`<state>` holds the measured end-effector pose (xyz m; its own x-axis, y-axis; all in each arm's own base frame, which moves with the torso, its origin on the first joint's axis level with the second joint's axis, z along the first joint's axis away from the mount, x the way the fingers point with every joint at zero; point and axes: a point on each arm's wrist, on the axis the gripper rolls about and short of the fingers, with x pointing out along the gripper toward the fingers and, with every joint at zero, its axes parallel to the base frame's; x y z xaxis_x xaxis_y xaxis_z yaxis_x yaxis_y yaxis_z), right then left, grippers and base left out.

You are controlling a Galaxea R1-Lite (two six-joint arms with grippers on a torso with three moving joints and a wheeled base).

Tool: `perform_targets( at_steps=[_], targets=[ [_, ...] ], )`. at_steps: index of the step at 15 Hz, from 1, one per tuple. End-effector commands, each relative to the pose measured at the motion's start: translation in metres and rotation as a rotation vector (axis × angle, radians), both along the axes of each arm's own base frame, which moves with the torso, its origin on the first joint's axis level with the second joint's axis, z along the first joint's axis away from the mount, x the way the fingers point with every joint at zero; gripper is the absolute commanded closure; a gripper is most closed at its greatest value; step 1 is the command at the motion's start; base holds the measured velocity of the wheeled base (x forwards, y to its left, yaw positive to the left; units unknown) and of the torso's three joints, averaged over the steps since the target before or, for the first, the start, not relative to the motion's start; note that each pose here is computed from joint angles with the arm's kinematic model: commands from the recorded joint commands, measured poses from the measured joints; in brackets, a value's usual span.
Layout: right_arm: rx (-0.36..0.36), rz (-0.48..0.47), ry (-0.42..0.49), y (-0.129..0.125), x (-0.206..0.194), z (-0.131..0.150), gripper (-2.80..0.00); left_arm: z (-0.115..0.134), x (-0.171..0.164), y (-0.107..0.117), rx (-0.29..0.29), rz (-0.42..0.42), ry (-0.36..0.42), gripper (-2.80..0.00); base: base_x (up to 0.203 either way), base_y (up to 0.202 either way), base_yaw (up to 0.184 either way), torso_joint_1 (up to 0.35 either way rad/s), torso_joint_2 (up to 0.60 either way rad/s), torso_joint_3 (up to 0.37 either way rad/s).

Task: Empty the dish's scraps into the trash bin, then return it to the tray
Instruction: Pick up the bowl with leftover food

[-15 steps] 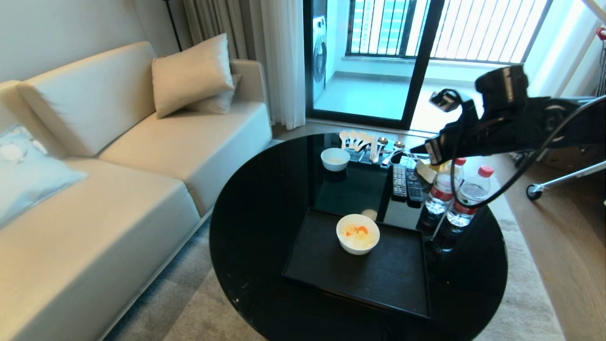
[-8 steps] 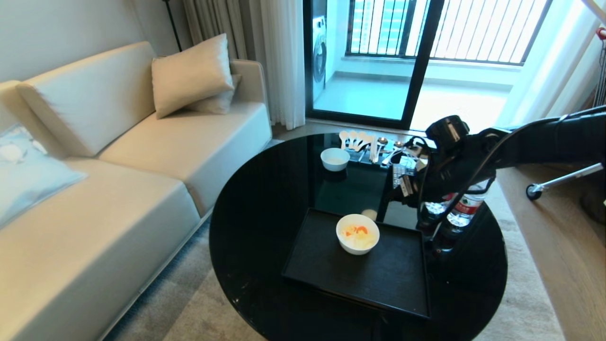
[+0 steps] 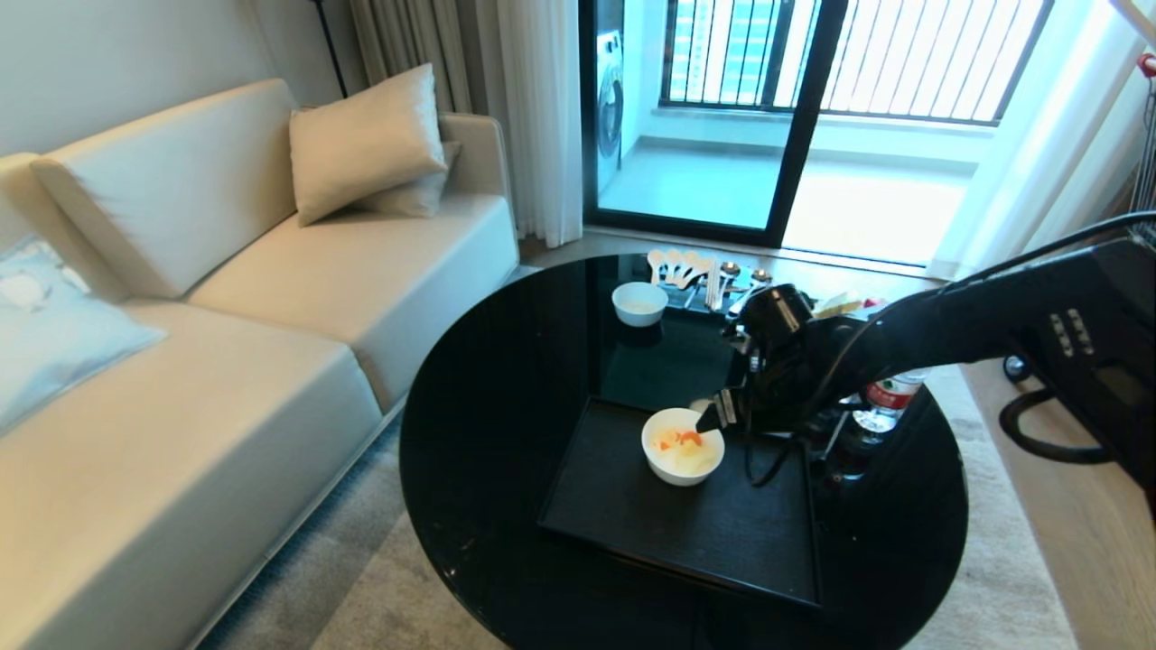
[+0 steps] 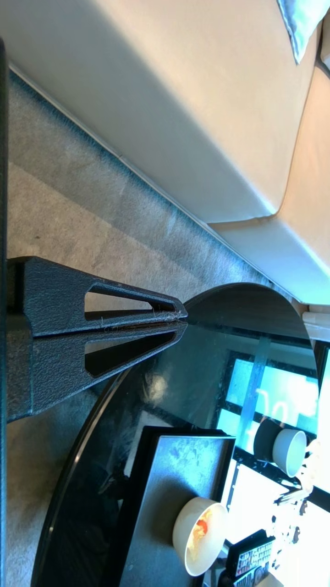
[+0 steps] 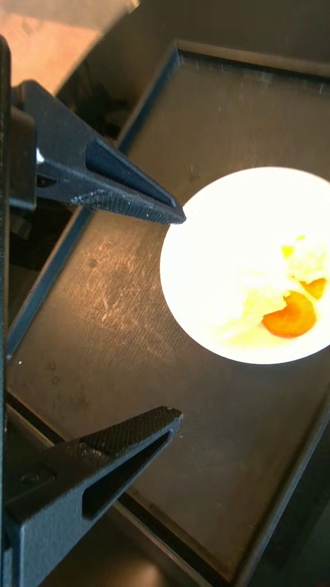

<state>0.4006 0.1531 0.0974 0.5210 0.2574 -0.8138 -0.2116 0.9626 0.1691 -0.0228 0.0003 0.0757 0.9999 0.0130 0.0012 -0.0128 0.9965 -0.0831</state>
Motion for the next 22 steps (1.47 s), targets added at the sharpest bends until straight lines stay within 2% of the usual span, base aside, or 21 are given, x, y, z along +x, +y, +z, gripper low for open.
perform_targets(
  at_steps=[1,9,11,19,20,22],
  targets=[
    [-0.053,-0.011,0.017,0.011,0.000,-0.018,-2.80,0.000,0.000,0.000,0.000,0.001,0.000,0.00,0.000,0.000,0.000,0.000,0.00,0.000],
    [-0.164,-0.094,-0.069,0.022,0.017,-0.058,-2.80,0.000,0.000,0.000,-0.001,0.001,0.000,0.00,0.000,0.000,0.000,0.000,0.00,0.000],
    [-0.166,-0.105,-0.095,0.023,0.022,-0.062,-2.80,0.000,0.000,0.000,0.000,0.001,0.000,0.00,0.000,0.000,0.000,0.000,0.00,0.000],
    [-0.174,-0.119,-0.095,0.021,0.030,-0.076,-2.80,0.000,0.000,0.000,0.000,0.001,0.000,0.00,0.000,0.000,0.000,0.000,0.00,0.000],
    [-0.173,-0.123,-0.100,0.020,0.031,-0.076,0.00,0.000,0.000,0.000,0.000,0.001,0.000,0.00,0.000,0.000,0.000,0.000,0.00,0.000],
    [-0.172,-0.124,-0.096,0.019,0.031,-0.077,0.00,0.000,0.000,0.000,-0.001,0.001,0.000,0.00,0.000,0.000,0.000,0.000,0.00,0.000]
  ],
)
